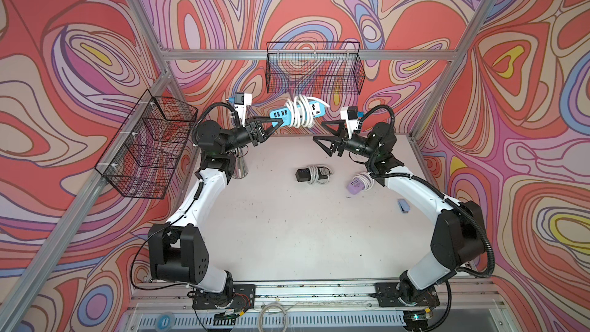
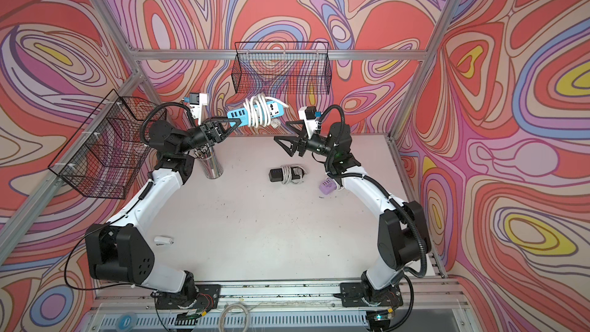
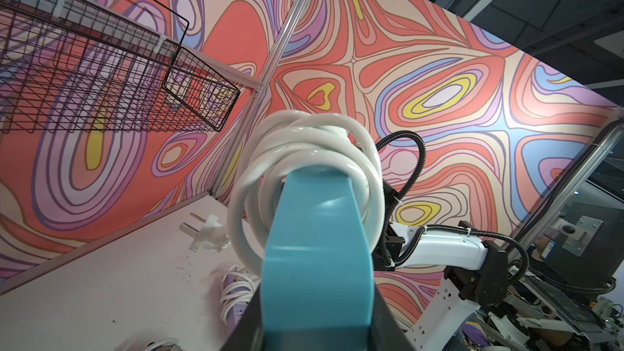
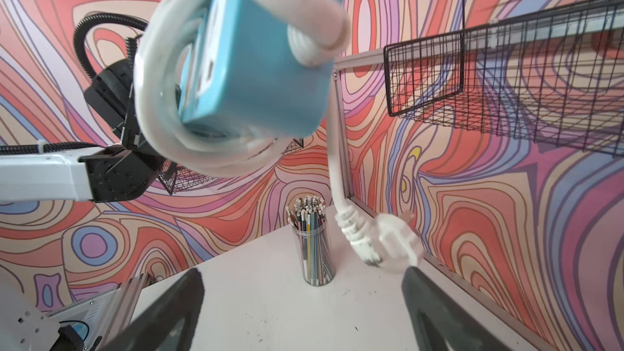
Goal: Unwrap the cord wrapped around the power strip
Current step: Unwrap the power cord from the power strip.
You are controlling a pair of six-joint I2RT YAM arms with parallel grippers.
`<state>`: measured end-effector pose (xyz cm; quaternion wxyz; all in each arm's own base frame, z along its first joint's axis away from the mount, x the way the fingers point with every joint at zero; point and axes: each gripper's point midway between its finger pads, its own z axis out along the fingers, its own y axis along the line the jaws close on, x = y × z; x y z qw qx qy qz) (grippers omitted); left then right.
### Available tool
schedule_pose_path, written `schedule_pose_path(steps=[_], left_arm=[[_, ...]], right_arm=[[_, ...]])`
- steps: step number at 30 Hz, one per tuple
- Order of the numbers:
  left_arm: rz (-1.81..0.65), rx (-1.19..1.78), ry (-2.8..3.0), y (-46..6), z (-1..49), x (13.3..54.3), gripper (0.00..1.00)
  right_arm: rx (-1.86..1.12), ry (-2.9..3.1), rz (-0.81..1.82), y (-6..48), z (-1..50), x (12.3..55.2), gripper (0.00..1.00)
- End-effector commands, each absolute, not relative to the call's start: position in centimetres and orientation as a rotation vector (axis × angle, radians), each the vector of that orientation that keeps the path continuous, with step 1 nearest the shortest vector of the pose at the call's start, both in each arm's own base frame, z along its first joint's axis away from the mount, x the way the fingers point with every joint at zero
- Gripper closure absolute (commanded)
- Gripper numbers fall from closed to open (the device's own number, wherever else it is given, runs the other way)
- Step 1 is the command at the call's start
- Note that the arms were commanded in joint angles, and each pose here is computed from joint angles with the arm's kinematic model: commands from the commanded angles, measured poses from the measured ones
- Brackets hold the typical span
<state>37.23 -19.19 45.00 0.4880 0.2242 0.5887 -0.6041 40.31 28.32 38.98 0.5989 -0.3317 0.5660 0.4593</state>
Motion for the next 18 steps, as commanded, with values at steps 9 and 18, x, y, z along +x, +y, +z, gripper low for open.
schedule_pose_path(steps=[9,18], left_arm=[[-1.490,0.693,1.266,-20.6,49.1,34.1,1.00],[-1.523,0.724,1.263,-21.7,49.0,33.4,1.00]], right_arm=[[-0.823,1.192,1.063,29.0,40.0,40.4,0.06],[-0.827,1.184,1.074,29.9,39.8,41.2,0.16]])
